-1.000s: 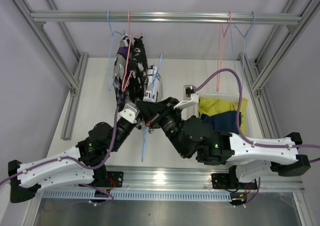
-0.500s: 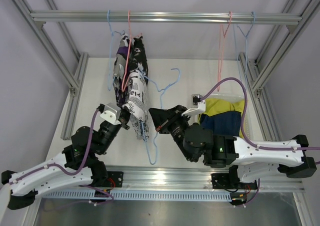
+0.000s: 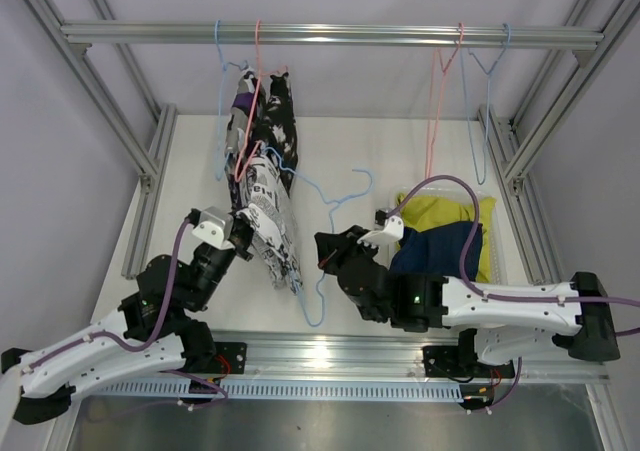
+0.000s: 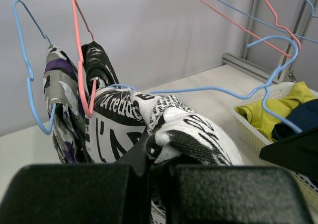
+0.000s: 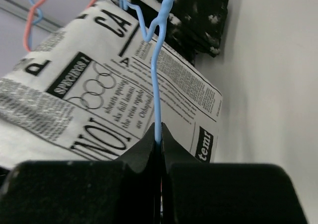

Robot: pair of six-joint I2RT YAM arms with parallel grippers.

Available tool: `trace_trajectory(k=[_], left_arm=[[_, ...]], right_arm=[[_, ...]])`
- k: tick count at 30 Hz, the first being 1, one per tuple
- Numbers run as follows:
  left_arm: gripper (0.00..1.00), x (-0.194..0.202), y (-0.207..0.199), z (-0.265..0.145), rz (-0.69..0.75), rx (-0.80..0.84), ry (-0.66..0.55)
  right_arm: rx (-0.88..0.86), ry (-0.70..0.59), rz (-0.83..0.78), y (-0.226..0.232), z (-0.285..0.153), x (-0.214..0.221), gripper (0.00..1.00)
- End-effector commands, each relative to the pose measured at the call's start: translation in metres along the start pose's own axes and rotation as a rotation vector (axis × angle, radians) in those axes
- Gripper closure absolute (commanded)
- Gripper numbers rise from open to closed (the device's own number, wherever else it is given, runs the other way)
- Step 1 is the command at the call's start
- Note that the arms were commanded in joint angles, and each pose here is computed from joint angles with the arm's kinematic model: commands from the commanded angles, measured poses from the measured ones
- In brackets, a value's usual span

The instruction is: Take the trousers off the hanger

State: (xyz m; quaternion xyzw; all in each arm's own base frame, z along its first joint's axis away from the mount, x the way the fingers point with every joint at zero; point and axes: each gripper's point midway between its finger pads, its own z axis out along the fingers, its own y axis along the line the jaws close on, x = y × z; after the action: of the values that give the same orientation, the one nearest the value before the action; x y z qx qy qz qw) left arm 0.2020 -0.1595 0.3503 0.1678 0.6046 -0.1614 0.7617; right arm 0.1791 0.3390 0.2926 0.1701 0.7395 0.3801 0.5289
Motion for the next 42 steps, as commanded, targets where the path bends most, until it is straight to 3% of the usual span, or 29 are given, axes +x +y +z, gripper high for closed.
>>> trace_trajectory(k=[1, 7, 16, 28, 42], left_arm=[[0.99, -0.039, 0.005, -0.001, -0.102, 0.0, -0.132], [0.99, -0.038, -0.005, -0.002, -0.117, 0.051, -0.121], [0.99, -0.049, -0.02, -0.007, -0.155, 0.155, -0.131], [0.99, -0.082, -0.083, -0.049, -0.212, 0.609, -0.184], [0.99, -0.109, -0.032, -0.069, -0.235, 0.442, -0.333]], right_arm=[[0.093, -0.086, 0.036, -0.025, 0.013, 0.002, 1.0], [0.226, -0.079, -0.088, -0.07, 0.035, 0.036, 1.0], [0.312, -0.054, -0.123, -0.111, 0.052, 0.06, 1.0], [0.366, -0.064, -0.108, -0.146, 0.051, 0.052, 1.0], [0.404, -0.084, -0.132, -0.163, 0.042, 0.041, 1.0]])
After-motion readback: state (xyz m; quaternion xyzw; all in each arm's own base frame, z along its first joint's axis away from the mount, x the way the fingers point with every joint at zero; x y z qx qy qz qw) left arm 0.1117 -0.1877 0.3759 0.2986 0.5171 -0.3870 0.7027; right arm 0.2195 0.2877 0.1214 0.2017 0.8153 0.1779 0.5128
